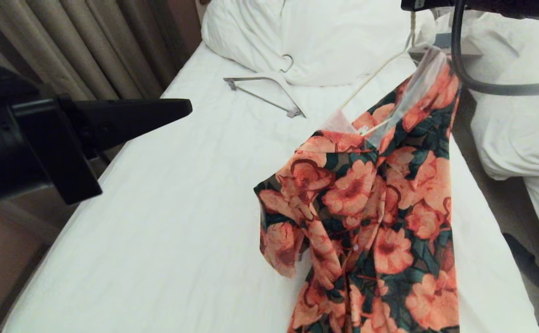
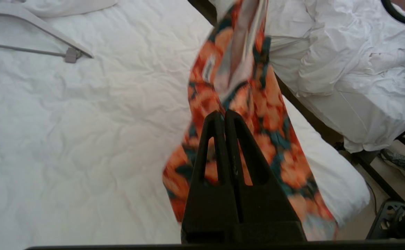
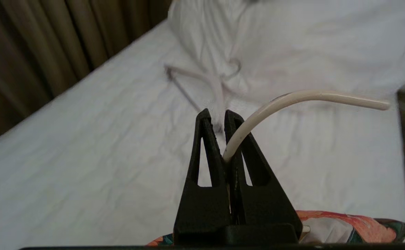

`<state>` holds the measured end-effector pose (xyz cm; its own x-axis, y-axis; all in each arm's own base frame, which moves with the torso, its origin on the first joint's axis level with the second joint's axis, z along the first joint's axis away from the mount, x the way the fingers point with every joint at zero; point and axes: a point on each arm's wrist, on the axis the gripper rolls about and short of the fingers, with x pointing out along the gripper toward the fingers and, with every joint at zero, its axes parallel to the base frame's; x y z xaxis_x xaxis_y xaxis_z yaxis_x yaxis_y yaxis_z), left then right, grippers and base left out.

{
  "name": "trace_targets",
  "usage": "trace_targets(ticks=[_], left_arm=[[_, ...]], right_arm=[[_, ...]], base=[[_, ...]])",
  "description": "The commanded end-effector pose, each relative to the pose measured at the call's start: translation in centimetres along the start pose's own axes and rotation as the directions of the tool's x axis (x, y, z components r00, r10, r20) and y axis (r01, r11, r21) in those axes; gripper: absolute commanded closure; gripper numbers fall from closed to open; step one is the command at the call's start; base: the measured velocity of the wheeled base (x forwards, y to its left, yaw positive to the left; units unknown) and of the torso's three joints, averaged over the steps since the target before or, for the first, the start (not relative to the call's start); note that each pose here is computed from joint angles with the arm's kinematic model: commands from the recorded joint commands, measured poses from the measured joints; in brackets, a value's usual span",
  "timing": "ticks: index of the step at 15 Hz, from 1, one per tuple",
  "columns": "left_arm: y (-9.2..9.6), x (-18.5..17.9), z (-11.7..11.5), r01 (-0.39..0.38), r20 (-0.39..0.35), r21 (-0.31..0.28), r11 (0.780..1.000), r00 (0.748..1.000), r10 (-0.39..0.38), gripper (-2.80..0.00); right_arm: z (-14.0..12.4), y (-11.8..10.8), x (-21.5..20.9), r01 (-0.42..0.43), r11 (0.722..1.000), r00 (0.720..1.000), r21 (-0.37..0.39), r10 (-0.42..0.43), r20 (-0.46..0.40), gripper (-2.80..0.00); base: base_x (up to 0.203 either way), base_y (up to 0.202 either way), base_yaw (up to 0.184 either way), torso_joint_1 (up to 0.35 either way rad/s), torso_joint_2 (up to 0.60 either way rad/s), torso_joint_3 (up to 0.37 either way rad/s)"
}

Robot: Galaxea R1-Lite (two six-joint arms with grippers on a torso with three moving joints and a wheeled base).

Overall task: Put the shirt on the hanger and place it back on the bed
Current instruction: Take the clothes hanger out of the clothes

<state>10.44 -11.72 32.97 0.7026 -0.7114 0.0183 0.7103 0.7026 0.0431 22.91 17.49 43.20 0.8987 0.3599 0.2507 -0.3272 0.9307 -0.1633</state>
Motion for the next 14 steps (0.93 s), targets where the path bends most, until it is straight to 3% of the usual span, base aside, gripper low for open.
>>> trace_targets(ticks=[1,4,11,14], left_arm=[[-0.1,0.2,-0.2,0.003,-0.009,0.001,1.0,1.0,-0.003,0.0],[-0.1,0.4,-0.4,0.005,-0.014,0.001,1.0,1.0,-0.005,0.0],[-0.3,0.7,-0.5,0.019,-0.023,0.0,1.0,1.0,-0.019,0.0],[-2.2,1.9,-1.9,0.114,-0.084,-0.005,0.993,0.99,-0.114,0.0]], right_arm=[[-0.1,0.1,0.5,0.01,1.0,0.999,-0.016,-0.01,0.035,0.0],[0.4,0.0,1.1,0.005,0.998,0.989,-0.057,0.003,0.146,0.0],[0.4,0.0,1.7,0.009,0.999,0.988,-0.051,-0.001,0.157,0.0],[-0.1,0.0,2.2,0.019,0.998,0.988,-0.052,-0.011,0.155,0.0]], base=[[0.0,0.0,0.0,0.157,-0.51,-0.369],[0.0,0.0,0.0,0.165,-0.52,-0.359],[0.0,0.0,0.0,0.207,-0.58,-0.364],[0.0,0.0,0.0,0.213,-0.53,-0.324]])
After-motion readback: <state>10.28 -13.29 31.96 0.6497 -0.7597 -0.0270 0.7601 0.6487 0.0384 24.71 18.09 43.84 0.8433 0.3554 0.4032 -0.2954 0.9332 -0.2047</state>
